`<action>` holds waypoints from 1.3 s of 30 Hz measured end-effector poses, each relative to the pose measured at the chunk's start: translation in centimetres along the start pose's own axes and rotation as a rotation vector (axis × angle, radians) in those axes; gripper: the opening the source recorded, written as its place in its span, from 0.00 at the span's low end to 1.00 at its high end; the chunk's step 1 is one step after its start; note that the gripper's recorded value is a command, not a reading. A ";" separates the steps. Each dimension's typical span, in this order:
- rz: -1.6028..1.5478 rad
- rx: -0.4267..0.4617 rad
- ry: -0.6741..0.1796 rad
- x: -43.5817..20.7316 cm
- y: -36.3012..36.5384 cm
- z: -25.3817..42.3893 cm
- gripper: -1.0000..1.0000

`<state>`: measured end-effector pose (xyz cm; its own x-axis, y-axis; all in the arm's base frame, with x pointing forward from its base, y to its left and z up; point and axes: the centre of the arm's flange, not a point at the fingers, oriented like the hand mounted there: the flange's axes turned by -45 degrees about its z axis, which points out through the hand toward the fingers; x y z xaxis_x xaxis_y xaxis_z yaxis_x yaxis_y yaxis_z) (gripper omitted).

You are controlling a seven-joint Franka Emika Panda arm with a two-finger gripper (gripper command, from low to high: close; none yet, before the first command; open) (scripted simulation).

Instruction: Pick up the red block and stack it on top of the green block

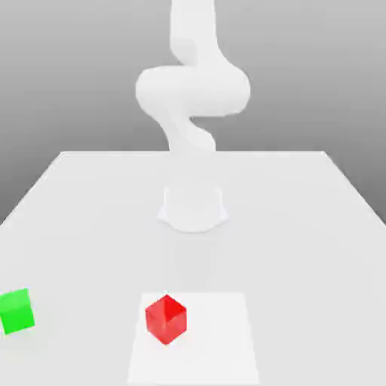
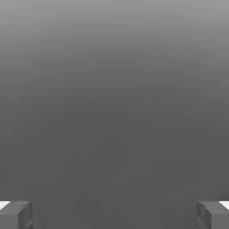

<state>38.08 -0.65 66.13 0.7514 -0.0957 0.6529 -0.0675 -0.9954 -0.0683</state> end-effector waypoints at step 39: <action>0.657 -0.316 -0.656 -29.1 7.0 36.4 0.00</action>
<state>39.67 -4.58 19.22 0.7106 -0.7036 0.0020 -0.7036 -0.7106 -0.0003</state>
